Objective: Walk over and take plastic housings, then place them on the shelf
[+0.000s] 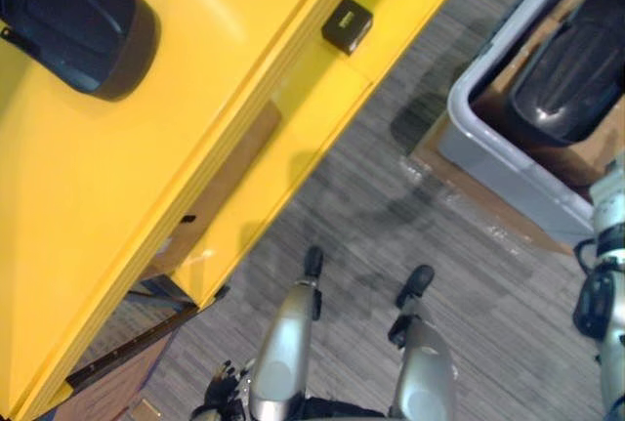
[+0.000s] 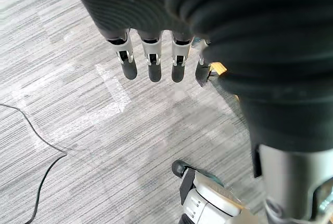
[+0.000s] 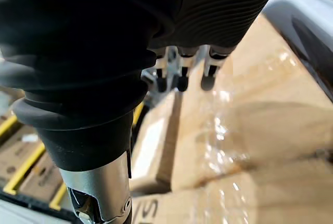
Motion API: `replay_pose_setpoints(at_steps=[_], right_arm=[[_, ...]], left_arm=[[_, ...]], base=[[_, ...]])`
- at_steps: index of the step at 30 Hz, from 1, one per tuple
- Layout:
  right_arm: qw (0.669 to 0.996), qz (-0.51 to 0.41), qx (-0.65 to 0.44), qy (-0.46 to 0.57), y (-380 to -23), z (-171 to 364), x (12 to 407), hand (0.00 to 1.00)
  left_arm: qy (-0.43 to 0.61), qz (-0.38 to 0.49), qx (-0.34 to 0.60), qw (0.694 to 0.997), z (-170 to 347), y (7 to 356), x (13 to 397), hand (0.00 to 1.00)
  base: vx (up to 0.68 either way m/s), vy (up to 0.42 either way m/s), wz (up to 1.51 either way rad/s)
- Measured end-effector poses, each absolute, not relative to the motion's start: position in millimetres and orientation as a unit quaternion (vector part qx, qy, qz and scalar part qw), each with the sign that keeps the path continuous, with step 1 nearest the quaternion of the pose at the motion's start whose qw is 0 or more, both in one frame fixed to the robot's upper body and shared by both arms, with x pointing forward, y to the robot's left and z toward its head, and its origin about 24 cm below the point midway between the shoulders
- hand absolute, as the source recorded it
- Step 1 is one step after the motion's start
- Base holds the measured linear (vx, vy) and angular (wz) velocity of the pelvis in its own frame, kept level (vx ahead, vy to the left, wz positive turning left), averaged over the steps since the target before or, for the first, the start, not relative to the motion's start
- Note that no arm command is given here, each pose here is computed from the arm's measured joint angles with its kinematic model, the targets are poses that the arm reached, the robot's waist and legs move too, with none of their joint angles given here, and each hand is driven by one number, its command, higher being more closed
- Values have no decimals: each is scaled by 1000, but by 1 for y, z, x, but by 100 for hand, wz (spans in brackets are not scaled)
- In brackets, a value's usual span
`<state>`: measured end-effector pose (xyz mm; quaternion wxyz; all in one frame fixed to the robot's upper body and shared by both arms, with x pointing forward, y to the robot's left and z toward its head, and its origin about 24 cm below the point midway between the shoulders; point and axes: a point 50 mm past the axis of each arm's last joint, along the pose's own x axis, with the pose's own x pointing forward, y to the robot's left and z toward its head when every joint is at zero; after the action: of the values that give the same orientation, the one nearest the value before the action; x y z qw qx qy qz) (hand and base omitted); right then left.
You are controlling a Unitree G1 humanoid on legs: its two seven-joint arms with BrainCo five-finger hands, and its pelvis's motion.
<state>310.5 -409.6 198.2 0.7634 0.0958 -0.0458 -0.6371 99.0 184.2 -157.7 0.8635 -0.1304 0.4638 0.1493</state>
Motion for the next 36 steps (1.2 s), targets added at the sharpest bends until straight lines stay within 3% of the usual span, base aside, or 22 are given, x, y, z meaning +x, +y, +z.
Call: replay_pose_setpoints(at_steps=[8, 11, 13, 17, 20, 23, 36], right_arm=[[775, -620, 35, -118, -412, 226, 309, 0], [737, -638, -22, -222, -405, 260, 302, 0], [694, -659, -47, -286, -401, 280, 292, 0], [658, -670, -52, -340, -395, 293, 285, 0], [661, -668, -53, -337, -396, 290, 285, 0], [697, -650, -39, -300, -401, 280, 290, 0], [735, -658, -37, -158, -412, 248, 301, 0]], left_arm=[[466, 127, -145, 863, -159, 178, 97, 0], [460, 122, -151, 866, -158, 178, 99, 0], [458, 123, -154, 867, -158, 178, 99, 0], [457, 121, -158, 867, -158, 176, 99, 0], [455, 118, -161, 868, -158, 176, 100, 0], [456, 115, -163, 867, -158, 175, 99, 0], [471, 99, -187, 857, -162, 158, 96, 0]], base=[[-14, 5, 1], [-57, 25, 1], [-58, 30, 1], [-43, 34, -7], [-28, 22, -4], [0, 0, 0], [-12, 5, 4]])
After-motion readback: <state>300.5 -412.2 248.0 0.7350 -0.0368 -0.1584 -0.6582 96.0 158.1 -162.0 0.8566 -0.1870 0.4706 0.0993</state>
